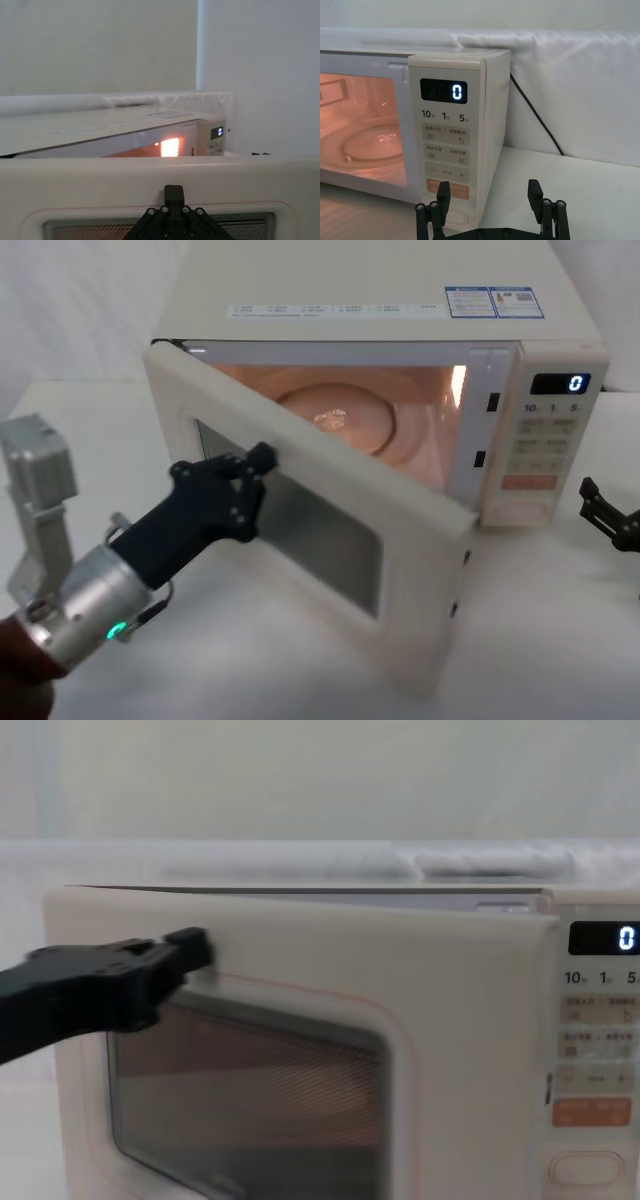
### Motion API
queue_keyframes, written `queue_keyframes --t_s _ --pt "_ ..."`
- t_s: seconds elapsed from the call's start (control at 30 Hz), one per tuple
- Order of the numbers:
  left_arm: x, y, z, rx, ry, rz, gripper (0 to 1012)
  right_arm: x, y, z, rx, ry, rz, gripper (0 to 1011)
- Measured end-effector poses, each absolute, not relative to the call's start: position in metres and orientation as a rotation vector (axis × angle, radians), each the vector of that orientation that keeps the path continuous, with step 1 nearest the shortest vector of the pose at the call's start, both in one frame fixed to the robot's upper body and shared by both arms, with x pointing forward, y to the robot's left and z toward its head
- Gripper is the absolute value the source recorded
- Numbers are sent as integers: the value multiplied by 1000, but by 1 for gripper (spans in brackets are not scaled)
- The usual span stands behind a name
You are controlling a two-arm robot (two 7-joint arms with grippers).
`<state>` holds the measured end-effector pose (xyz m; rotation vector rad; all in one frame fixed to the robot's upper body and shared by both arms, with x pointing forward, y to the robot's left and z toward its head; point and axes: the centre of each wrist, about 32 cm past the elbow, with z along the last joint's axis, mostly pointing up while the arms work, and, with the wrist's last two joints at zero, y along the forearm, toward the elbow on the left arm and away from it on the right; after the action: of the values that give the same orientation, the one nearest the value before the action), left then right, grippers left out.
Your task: Press the button to open the microwave door with one hand; close the microwave door with the other hand.
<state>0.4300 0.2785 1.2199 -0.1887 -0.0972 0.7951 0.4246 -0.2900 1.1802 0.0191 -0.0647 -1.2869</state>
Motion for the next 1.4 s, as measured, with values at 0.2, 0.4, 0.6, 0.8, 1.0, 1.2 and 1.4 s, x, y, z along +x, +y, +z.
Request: queue_keyframes --t_s 0.2,0.4,0.6,0.8,1.0,1.2,1.4 --pt "442 260 1220 -195 -88 746 0 425 -290 1180 19 -65 -1287 1002" --pt "453 233 1219 -181 -83 734 0 425 -290 1180 19 -65 -1287 1002" --pt "459 213 1218 -179 -73 744 0 425 -290 1180 19 -65 -1287 1002" --pt "464 195 1221 -184 -69 723 0 425 -290 1180 19 -65 -1287 1001" --pt "472 180 1226 -179 -77 691 0 425 -290 1180 19 -65 -1287 1002" --pt "480 169 1232 -172 -91 677 0 425 -290 1180 19 -65 -1287 1002" --pt "489 156 1235 -146 -93 673 0 425 -290 1180 19 -65 -1287 1002"
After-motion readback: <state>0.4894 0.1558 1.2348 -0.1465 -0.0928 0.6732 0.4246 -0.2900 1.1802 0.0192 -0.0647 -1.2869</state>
